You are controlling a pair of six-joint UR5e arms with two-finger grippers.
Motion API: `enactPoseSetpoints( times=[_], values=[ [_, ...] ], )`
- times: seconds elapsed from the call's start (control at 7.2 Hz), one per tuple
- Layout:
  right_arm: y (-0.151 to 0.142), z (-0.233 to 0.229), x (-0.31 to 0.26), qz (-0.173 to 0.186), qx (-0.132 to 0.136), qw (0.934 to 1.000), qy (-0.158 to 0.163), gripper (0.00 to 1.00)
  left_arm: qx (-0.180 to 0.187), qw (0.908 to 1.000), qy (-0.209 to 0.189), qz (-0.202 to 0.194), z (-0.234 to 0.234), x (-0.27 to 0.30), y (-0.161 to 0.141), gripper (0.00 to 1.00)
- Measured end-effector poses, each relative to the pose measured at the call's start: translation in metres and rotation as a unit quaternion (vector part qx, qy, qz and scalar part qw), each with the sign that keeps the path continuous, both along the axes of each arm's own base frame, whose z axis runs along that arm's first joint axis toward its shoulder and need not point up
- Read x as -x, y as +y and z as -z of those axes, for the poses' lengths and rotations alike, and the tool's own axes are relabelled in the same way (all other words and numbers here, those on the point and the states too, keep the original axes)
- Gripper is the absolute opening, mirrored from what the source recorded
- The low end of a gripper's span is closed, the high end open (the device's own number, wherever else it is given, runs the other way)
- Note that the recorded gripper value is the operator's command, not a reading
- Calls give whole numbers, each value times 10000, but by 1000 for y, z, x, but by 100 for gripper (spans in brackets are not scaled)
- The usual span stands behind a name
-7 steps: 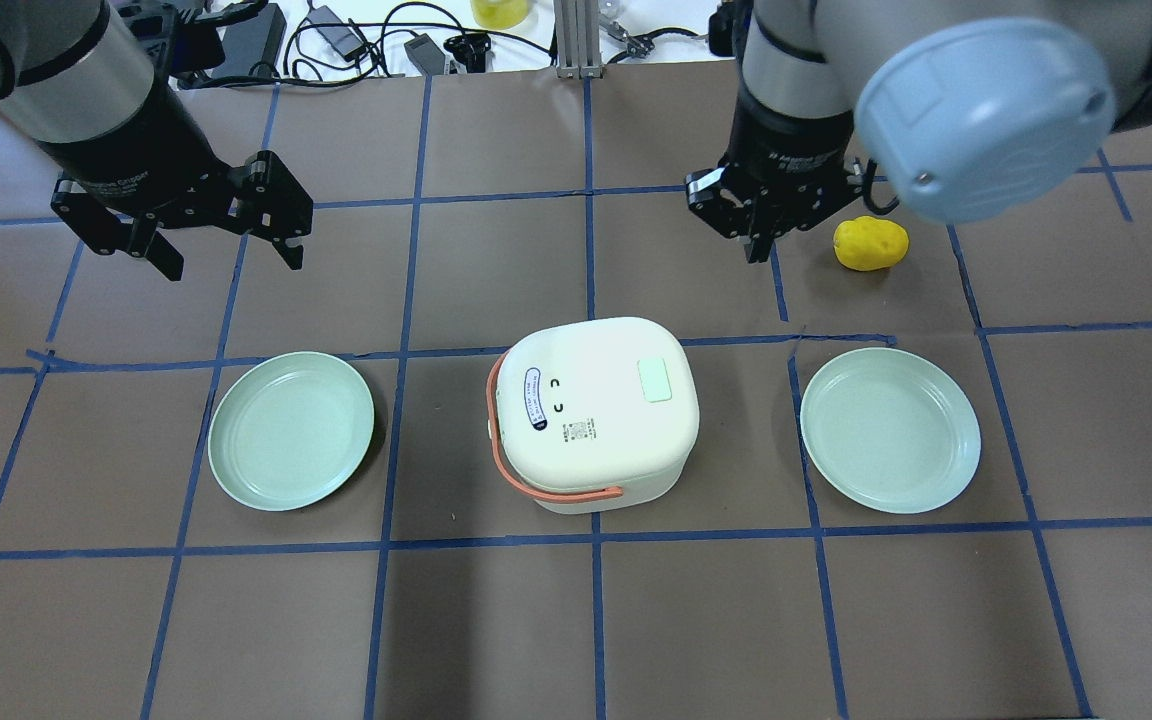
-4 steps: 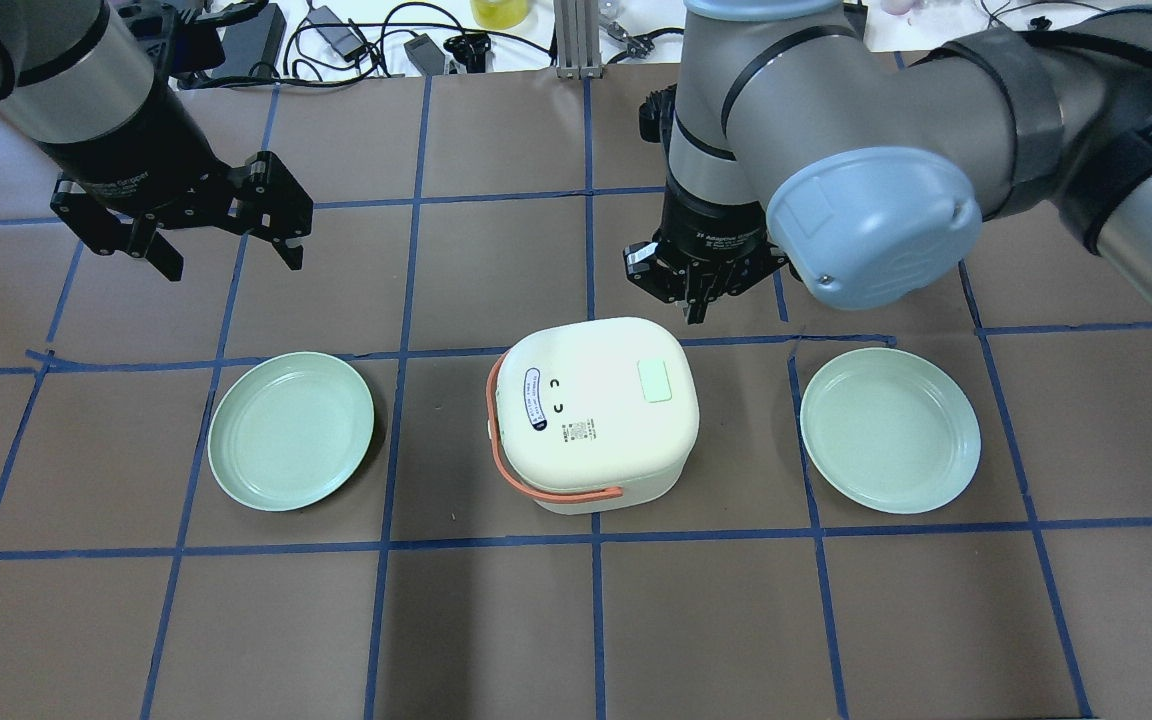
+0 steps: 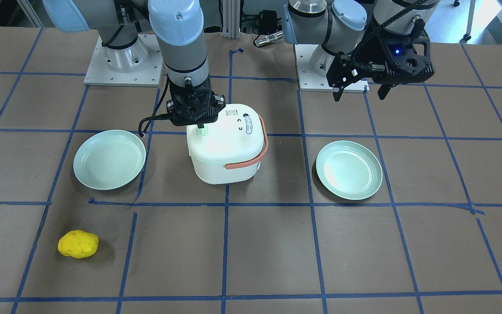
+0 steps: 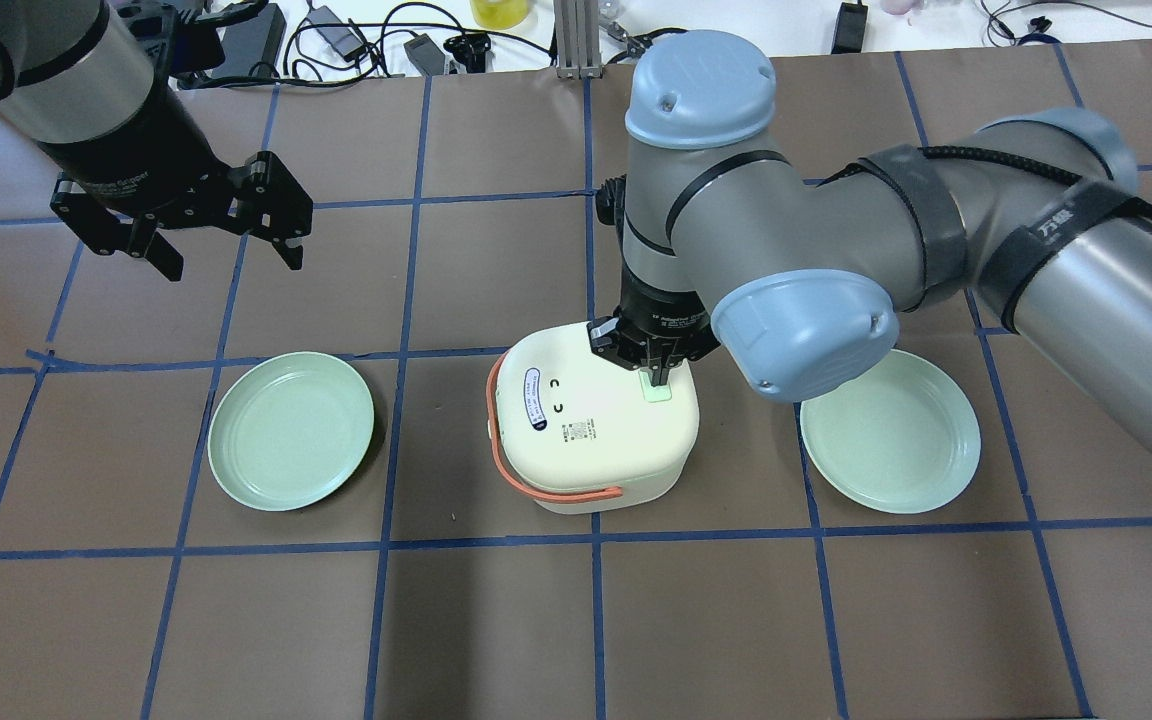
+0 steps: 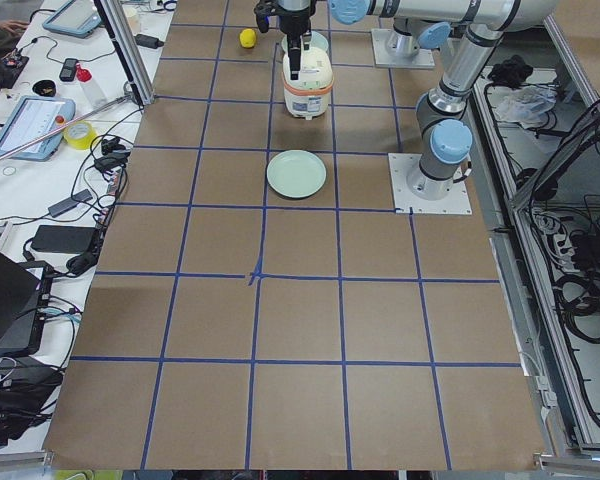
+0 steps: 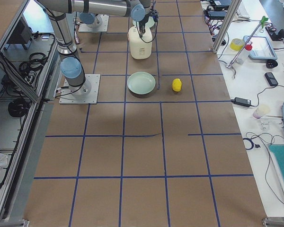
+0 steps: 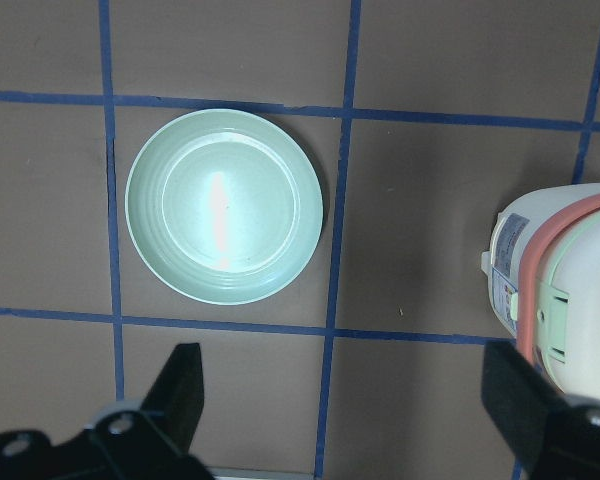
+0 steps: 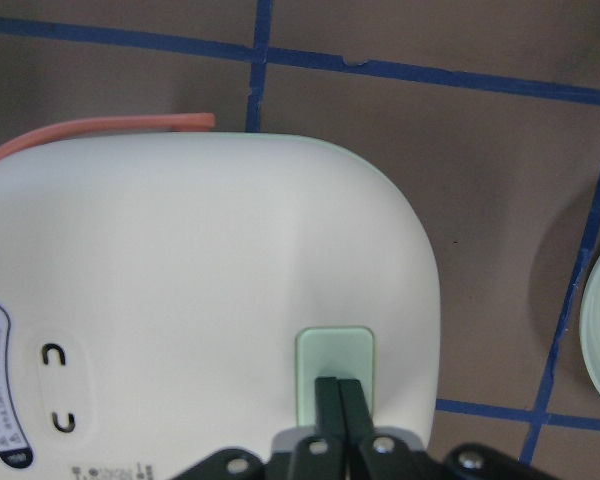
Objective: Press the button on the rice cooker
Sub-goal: 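Press down on the green lid button with the right gripper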
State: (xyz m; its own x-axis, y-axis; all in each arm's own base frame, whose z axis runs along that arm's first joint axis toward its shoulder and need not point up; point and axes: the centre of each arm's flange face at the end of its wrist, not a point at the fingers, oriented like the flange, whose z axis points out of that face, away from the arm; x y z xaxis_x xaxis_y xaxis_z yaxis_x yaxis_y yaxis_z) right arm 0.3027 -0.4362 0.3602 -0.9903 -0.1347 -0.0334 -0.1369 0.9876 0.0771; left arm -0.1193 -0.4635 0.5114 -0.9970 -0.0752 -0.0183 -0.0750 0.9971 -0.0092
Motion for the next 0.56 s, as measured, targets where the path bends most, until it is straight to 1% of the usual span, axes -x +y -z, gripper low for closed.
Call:
enactPoseSetpoints(
  times=[0.14, 0.28, 0.42, 0.56],
  values=[
    [0, 2, 0, -1, -14, 10000, 4, 18, 0, 10000, 0, 2, 0, 0, 0, 100],
    [0, 3, 0, -3, -18, 10000, 6, 26, 0, 10000, 0, 2, 0, 0, 0, 100],
    [-1, 2, 0, -9, 0, 10000, 12, 98, 0, 10000, 0, 0, 0, 0, 0, 100],
    [-3, -5, 0, -11, 86, 10000, 20, 100, 0, 10000, 0, 2, 0, 0, 0, 100]
  ],
)
